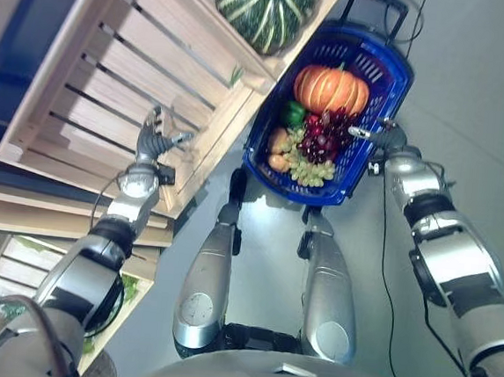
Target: Pick up fruits and vegetables into the basket
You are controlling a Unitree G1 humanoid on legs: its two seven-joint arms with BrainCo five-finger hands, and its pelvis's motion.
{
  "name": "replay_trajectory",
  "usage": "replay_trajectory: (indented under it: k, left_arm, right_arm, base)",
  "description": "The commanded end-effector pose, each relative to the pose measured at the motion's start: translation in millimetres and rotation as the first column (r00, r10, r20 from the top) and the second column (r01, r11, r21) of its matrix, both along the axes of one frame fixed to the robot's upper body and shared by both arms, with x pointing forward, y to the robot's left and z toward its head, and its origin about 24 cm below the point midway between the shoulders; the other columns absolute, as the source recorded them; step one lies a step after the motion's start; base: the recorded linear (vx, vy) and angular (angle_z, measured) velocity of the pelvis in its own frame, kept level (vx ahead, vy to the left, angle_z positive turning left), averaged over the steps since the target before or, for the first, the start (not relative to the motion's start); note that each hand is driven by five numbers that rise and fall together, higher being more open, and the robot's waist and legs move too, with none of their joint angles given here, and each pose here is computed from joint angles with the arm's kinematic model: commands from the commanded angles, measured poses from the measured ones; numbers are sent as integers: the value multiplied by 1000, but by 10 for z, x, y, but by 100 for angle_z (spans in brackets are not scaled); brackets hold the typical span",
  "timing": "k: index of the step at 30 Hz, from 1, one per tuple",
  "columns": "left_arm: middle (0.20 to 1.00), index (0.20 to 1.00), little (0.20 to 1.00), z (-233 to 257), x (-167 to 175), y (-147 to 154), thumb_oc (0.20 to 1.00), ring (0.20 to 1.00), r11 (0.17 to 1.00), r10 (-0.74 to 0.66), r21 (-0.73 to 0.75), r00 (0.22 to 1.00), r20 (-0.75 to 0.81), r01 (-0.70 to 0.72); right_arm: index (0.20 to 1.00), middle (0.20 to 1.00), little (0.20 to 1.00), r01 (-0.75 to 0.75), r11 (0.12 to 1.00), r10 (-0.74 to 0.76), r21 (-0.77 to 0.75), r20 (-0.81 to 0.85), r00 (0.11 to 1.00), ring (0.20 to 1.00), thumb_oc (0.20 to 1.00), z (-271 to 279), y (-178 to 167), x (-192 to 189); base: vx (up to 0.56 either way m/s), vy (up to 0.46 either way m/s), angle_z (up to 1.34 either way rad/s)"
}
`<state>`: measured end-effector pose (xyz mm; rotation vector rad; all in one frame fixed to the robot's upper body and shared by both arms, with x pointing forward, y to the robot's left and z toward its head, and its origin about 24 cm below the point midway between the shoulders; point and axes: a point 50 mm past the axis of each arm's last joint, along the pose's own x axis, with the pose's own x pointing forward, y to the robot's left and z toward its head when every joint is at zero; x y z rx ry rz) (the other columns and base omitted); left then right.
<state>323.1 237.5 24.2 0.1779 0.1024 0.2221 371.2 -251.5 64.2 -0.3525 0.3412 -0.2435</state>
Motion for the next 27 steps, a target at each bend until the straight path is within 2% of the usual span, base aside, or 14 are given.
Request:
replay_trajectory:
  k: [1,7,9,14,15,19,21,27]
  left_arm:
    - [1000,1000,1000,-171,-164,23,1000,1000,1000,-2,-12,1000,-16,2]
    - [1000,1000,1000,-748,-711,184,1000,1000,1000,-19,2,961,-275,20]
    - [1000,1000,1000,-999,-1004,201,1000,1000,999,-44,7,916,-398,51]
    - [1000,1000,1000,-1340,-1486,257,1000,1000,995,-79,3,799,-596,100]
    - [1000,1000,1000,-1426,-1626,262,1000,1000,995,-85,-11,761,-643,102]
    - [1000,1000,1000,-1546,-1840,254,1000,1000,995,-96,-52,703,-704,84]
    - [1000,1000,1000,-1617,-1957,225,1000,1000,994,-107,-82,657,-746,68]
    - [1000,1000,1000,-1708,-2090,141,1000,1000,989,-142,-136,587,-797,55]
  right_arm:
    - [1000,1000,1000,2,999,-3,35,29,1000,1000,1000,-277,-38,-211]
    - [1000,1000,1000,13,998,-7,58,-98,995,1000,1000,-961,-107,-854]
    - [1000,1000,1000,30,999,-21,44,-199,980,1000,1000,-1251,-178,-1210]
    - [1000,1000,1000,76,997,-62,21,-393,917,1000,1000,-1631,-223,-1699]
    - [1000,1000,1000,93,996,-73,19,-463,883,1000,1000,-1743,-241,-1870]
    - [1000,1000,1000,146,988,-89,47,-596,798,1000,1000,-1936,-242,-2205]
    - [1000,1000,1000,193,979,-92,68,-699,709,1000,1000,-2061,-218,-2465]
    - [1000,1000,1000,249,967,-93,51,-840,534,1000,1000,-2197,-192,-2897]
  base:
    - [173,-21,-12]
    - [148,-50,-6]
    - [142,-57,-4]
    - [119,-29,-4]
    - [106,-14,-6]
    - [82,-9,-13]
    - [54,-3,-8]
    - [49,9,-1]
